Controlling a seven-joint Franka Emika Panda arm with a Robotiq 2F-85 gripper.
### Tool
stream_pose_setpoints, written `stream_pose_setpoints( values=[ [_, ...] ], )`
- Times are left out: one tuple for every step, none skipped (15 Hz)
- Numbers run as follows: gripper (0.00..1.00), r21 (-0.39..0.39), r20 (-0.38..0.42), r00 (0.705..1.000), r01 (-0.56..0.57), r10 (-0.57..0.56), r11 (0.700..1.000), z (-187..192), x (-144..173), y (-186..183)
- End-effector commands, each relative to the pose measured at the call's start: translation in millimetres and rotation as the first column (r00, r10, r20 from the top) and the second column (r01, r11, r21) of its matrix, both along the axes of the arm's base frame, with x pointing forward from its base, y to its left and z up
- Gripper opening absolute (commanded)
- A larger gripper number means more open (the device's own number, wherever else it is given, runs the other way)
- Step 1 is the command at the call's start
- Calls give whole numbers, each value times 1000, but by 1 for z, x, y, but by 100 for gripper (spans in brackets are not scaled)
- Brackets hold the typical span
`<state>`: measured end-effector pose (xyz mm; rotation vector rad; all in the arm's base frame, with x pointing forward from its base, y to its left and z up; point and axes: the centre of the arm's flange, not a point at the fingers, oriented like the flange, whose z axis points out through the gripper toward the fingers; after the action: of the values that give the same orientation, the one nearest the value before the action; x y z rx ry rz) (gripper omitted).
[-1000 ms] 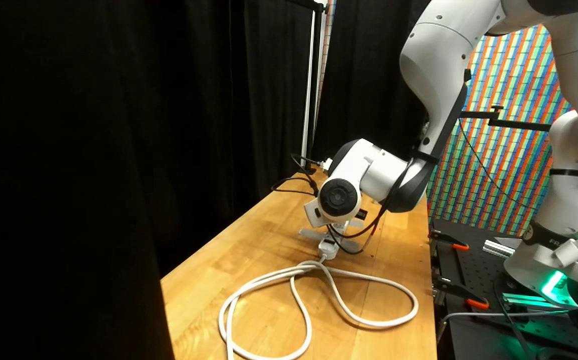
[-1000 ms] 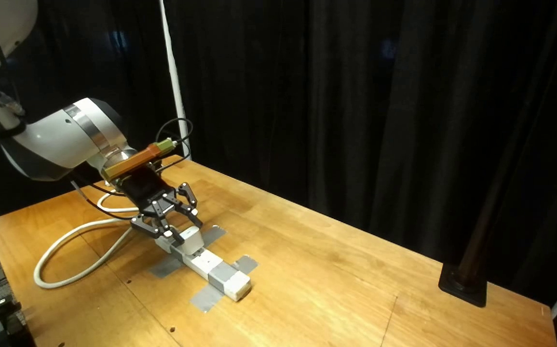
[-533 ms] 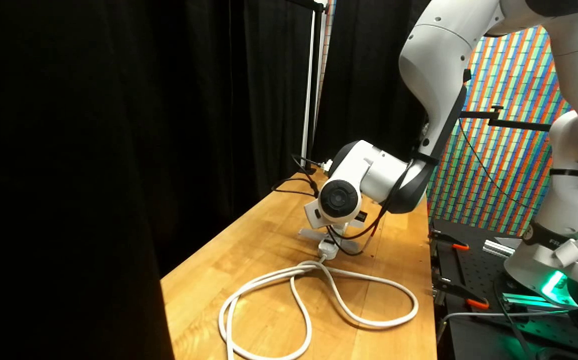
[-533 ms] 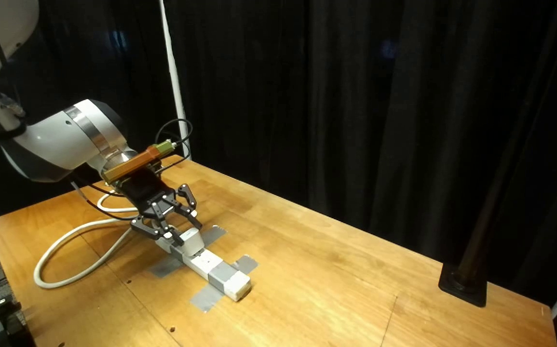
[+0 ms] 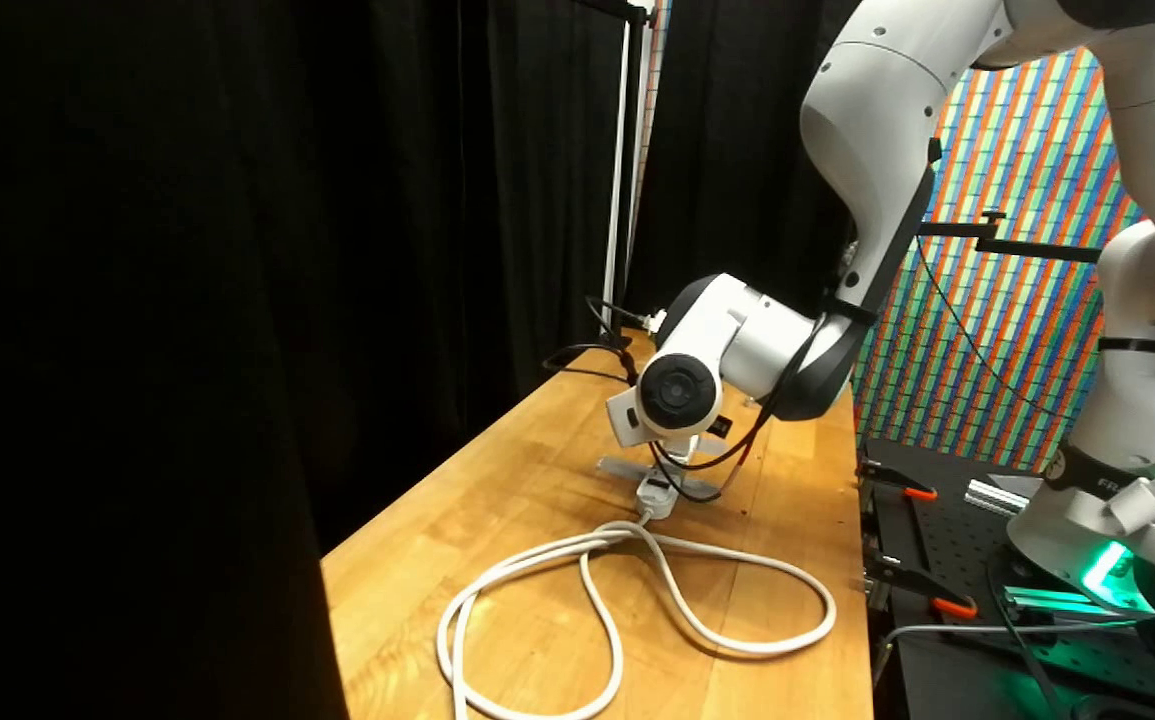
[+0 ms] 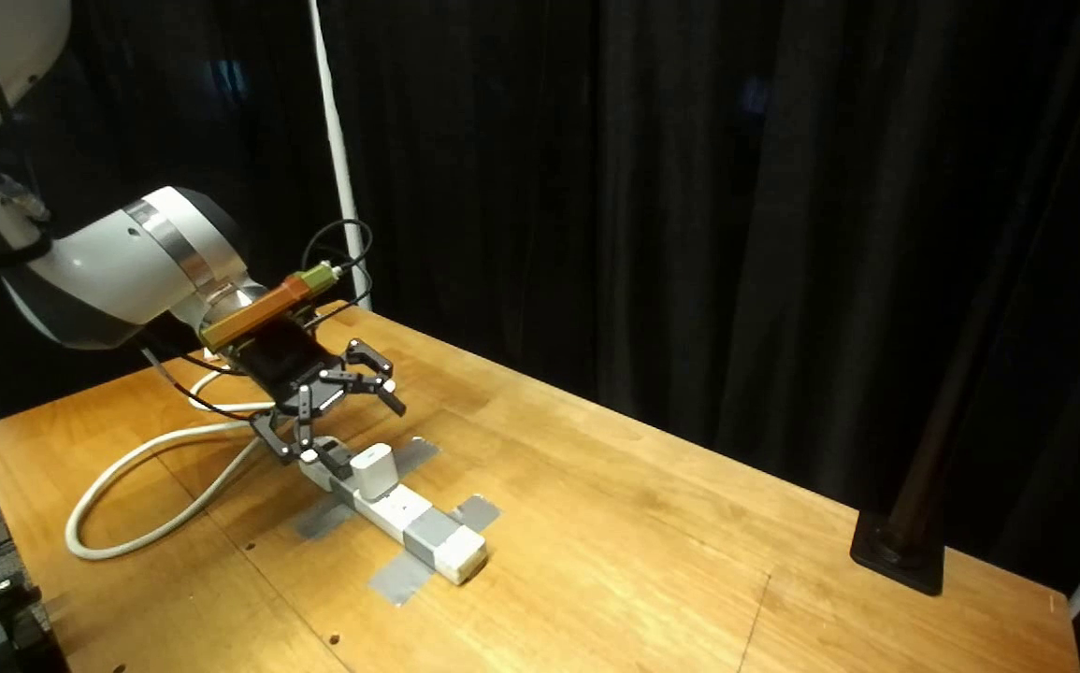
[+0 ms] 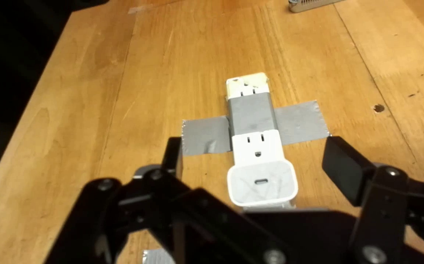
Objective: Put the charger head on the socket on the extension cord
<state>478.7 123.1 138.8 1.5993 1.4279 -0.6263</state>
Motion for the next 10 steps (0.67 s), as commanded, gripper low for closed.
stream_pose_setpoints(
  values=[
    [100, -70, 112, 993, -21, 28, 997, 47, -5, -8],
    [100, -80, 139, 990, -21, 32, 997, 58, -4, -9],
    [100, -74, 163, 986, -32, 44, 997, 72, -2, -10],
    [100, -60, 192, 980, -46, 57, 997, 85, 1, -11],
    [100, 27, 220, 973, -72, 64, 997, 96, 4, -12],
    [100, 87, 227, 972, -89, 67, 992, 102, 8, -12],
    [100, 143, 233, 970, -104, 68, 984, 106, 10, -11],
    [100, 202, 236, 970, -115, 66, 973, 105, 12, -12],
    [100, 260, 236, 969, -132, 70, 957, 104, 13, -13],
    [100, 318, 235, 969, -146, 71, 937, 100, 14, -14]
  ],
)
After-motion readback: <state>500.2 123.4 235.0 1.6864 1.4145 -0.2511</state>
